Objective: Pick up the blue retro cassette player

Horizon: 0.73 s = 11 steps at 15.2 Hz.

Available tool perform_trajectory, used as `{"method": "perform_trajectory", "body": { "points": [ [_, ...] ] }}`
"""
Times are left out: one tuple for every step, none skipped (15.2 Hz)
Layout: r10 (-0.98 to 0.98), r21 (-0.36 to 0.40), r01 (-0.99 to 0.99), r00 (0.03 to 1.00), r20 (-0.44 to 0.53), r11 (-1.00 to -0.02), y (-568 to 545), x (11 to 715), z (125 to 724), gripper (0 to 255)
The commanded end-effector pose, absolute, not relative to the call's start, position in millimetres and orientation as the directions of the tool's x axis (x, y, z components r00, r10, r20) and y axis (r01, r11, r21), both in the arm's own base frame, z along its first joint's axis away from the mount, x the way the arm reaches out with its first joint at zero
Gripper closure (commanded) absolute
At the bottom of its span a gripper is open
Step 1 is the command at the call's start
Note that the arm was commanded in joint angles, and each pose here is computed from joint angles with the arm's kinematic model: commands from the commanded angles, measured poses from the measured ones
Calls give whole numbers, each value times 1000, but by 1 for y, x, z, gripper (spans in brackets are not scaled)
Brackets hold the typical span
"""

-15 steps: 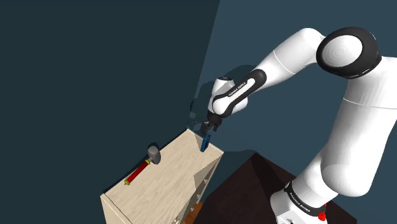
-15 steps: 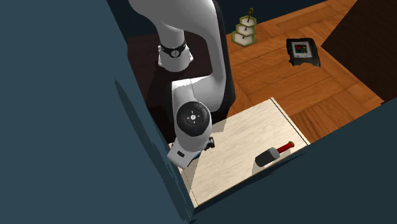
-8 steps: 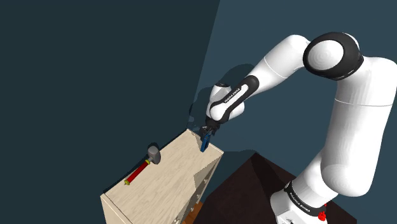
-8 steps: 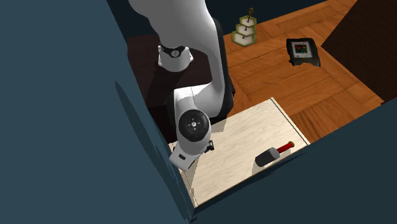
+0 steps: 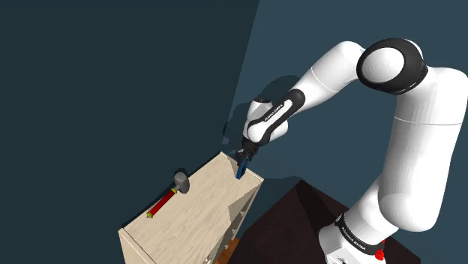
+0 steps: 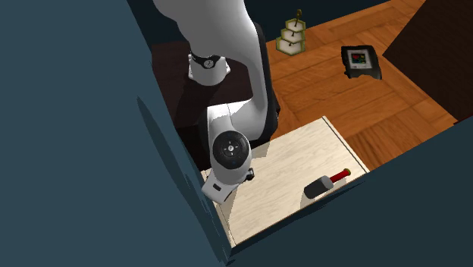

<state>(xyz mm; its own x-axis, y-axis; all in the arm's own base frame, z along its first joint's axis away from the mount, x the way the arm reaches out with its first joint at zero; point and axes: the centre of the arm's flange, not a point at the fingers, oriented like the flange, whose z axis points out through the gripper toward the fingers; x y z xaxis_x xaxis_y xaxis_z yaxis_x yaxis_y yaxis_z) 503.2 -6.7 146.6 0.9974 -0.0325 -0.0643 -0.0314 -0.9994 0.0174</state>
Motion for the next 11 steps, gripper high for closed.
{"method": "perform_trajectory", "body": {
  "points": [
    [-31, 17, -30, 997, -66, -999, -6, 503, 146, 255],
    [-31, 17, -30, 997, -66, -999, -7, 503, 145, 255],
    [-31, 17, -30, 997, -66, -999, -7, 503, 150, 255],
    [-31, 17, -30, 997, -66, -999, -7, 503, 156, 255],
    [-31, 17, -30, 997, -66, -999, -7, 503, 161, 255],
    [-31, 17, -30, 997, -66, -999, -7, 503, 166, 255],
    [-31, 17, -30, 997, -66, -999, -7, 503, 172, 255],
    [-31, 17, -30, 997, -66, -999, -7, 503, 177, 255],
    [-31, 17, -30, 997, -66, -999, -7, 503, 182, 255],
    [-31, 17, -30, 997, -66, -999, -7, 503, 187, 255],
    [-31, 17, -30, 997, -66, -999, -7, 503, 193, 255]
  ]
}}
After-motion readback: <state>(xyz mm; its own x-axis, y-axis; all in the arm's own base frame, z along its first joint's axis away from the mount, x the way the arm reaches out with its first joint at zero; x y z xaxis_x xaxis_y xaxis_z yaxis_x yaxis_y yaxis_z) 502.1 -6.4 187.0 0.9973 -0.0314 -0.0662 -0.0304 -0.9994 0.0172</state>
